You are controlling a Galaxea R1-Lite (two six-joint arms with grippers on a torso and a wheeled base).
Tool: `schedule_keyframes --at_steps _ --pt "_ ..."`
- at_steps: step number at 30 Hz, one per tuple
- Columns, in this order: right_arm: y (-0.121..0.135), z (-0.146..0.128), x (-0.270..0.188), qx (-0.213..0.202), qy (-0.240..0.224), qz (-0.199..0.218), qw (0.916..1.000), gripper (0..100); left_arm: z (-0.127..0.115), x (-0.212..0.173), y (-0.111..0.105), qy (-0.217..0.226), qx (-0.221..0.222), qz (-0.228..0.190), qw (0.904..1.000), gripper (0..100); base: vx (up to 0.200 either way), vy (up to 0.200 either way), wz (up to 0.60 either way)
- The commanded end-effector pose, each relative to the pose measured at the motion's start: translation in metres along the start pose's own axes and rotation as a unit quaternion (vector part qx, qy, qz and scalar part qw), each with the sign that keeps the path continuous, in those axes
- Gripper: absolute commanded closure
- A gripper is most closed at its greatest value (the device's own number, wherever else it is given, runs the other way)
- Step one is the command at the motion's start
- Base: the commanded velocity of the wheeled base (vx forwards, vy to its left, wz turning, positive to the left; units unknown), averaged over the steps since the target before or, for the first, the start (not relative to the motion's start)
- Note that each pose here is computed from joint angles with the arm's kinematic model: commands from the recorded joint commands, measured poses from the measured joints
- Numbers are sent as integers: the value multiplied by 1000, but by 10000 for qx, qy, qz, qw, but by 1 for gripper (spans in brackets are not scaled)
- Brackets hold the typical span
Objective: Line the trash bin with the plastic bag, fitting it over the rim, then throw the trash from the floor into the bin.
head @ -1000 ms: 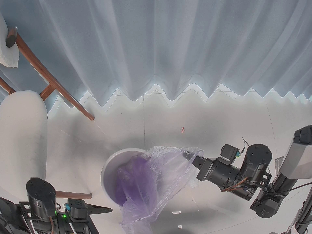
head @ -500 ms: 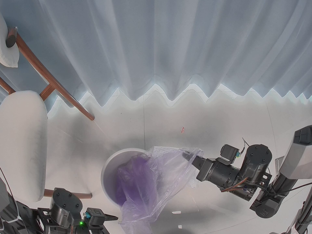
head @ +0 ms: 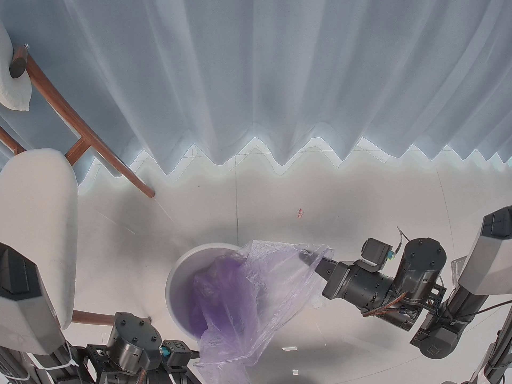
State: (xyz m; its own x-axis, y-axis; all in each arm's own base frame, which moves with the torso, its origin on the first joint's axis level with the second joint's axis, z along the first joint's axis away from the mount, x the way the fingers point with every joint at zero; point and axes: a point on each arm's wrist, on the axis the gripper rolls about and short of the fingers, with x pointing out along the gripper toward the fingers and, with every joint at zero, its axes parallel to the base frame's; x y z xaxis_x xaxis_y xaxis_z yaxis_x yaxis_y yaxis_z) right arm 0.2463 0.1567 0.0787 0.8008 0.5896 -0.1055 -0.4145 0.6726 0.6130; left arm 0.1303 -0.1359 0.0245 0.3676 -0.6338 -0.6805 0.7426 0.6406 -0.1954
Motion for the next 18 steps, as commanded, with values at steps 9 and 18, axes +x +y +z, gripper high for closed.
schedule_keyframes --at_steps 9,18 --pt "0 -1 2 -3 -34 32 10000 100 -10 5 2 328 -103 30 9994 100 0 0 0" --pt "-4 -1 2 -87 -17 -20 10000 100 4 -2 10 -313 -261 68 9991 100 0 0 0"
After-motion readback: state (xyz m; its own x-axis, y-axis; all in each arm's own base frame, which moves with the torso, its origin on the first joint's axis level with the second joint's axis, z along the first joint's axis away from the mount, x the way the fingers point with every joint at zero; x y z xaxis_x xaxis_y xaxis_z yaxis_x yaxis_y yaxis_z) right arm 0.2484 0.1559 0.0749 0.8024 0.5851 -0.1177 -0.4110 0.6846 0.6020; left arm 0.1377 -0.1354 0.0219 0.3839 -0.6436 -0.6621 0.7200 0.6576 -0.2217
